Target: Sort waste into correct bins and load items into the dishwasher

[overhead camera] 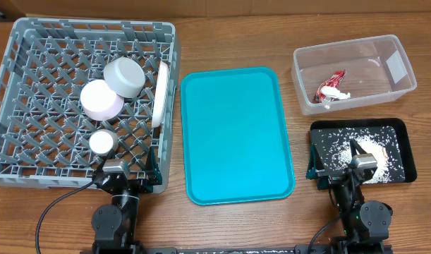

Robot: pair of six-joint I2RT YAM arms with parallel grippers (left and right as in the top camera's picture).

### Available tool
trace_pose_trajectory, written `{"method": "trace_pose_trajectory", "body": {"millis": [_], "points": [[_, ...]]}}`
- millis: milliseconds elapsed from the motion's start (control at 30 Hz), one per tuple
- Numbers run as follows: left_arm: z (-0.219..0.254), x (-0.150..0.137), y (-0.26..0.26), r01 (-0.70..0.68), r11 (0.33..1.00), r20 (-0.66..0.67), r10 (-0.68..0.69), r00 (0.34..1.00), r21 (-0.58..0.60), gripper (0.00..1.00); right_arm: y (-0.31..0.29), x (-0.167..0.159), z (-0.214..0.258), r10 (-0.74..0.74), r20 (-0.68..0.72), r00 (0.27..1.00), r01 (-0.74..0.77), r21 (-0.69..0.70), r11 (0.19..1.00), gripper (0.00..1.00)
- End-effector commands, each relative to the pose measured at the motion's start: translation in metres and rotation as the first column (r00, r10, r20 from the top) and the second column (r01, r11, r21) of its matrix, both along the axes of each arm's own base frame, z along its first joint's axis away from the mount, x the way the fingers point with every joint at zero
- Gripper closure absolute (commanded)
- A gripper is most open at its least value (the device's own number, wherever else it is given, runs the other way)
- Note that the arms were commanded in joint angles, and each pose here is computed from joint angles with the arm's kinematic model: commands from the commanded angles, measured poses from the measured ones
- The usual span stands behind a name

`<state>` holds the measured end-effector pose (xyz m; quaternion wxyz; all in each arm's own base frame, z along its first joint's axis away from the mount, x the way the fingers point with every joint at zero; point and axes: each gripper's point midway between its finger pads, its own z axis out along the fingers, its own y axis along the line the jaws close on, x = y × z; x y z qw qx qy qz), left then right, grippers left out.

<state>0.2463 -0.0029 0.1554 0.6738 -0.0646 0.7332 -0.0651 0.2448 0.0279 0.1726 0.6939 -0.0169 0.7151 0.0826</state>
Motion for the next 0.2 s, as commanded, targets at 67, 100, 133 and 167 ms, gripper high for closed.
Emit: {"method": "trace_pose_trajectory", "body": {"millis": [67, 100, 133, 167], "points": [[0.0006, -0.0003, -0.0038, 0.018, 1.0, 0.006, -0.018, 1.0, -0.015, 0.0, 0.0023, -0.0004, -0.0012, 0.011, 0.006, 1.0, -0.011, 0.003, 1.0, 0.0], [0.0008, -0.0003, -0.0038, 0.018, 1.0, 0.007, -0.018, 1.0, -0.015, 0.0, 0.0023, -0.0004, -0.0012, 0.011, 0.006, 1.0, -0.011, 0.003, 1.0, 0.0], [0.0006, -0.0003, -0.0038, 0.018, 1.0, 0.006, -0.018, 1.0, -0.015, 0.0, 0.0023, -0.0004, -0.0012, 0.011, 0.006, 1.0, -0.011, 0.003, 1.0, 0.0], [0.0005, -0.0003, -0.0038, 0.018, 1.0, 0.006, -0.018, 1.0, -0.014, 0.0, 0.0023, -0.0004, -0.0012, 0.011, 0.006, 1.0, -0.011, 0.003, 1.0, 0.0]]}}
